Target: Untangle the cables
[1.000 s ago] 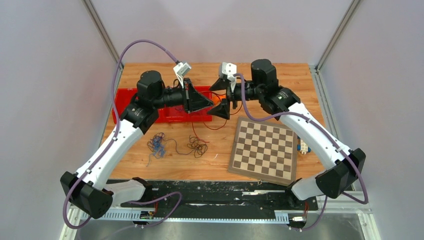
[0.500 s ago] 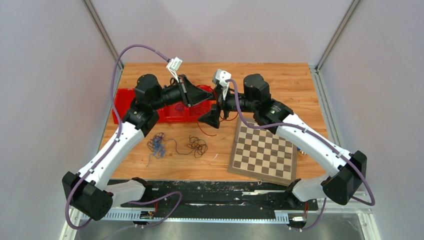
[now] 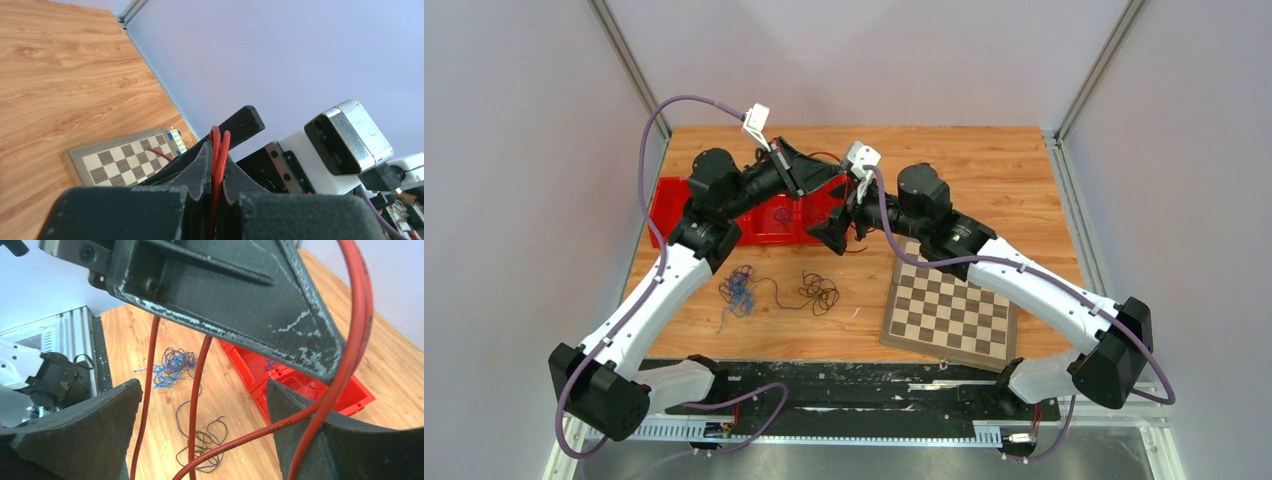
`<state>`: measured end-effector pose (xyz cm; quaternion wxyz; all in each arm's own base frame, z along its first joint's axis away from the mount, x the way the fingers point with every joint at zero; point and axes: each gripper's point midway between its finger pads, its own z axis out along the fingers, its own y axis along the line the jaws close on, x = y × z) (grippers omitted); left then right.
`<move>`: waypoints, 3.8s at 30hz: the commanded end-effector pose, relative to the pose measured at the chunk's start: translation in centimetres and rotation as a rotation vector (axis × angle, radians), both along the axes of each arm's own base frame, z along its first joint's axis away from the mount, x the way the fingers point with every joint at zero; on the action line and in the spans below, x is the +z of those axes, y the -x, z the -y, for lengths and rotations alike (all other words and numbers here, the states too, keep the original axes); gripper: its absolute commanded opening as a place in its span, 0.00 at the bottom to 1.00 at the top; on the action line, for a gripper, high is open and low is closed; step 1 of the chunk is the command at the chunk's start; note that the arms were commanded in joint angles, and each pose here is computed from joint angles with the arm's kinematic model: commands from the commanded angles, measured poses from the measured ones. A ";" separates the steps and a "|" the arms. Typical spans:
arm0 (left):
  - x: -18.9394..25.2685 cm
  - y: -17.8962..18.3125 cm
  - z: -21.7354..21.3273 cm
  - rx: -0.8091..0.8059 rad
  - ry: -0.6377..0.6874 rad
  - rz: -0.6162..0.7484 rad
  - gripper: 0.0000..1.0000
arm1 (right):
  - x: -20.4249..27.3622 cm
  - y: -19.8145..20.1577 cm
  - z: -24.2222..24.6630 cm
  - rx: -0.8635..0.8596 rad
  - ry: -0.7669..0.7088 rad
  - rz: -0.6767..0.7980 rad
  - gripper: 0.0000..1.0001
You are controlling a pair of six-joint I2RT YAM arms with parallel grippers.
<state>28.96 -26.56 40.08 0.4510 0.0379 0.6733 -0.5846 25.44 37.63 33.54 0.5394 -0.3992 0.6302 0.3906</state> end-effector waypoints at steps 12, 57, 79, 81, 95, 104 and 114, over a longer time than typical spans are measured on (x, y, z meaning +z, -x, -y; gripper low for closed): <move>1.8 0.9 -1.3 0.020 -0.038 0.074 0.28 | 2.1 -2.6 1.8 -0.095 0.038 0.252 0.00; 6.3 4.2 -0.5 -0.157 0.215 0.256 0.12 | 2.4 5.0 1.0 0.474 -0.206 -0.286 0.00; -9.2 -13.7 -5.9 0.218 -0.223 -0.001 0.00 | -2.8 -6.5 12.8 0.014 -0.083 -0.287 1.00; -10.2 -15.8 -6.3 0.274 -0.225 -0.015 0.00 | -3.0 -6.7 13.3 0.000 -0.081 -0.287 1.00; -15.1 -26.9 -5.3 0.496 -0.282 0.063 0.00 | -5.2 -8.1 14.6 -0.038 -0.066 -0.334 1.00; -17.8 -28.8 -2.6 0.480 -0.334 0.183 0.00 | -6.2 -8.5 15.0 -0.038 -0.060 -0.369 1.00; -21.6 -25.5 -3.9 0.455 -0.519 0.226 0.00 | -6.4 -8.1 15.2 -0.021 -0.059 -0.378 1.00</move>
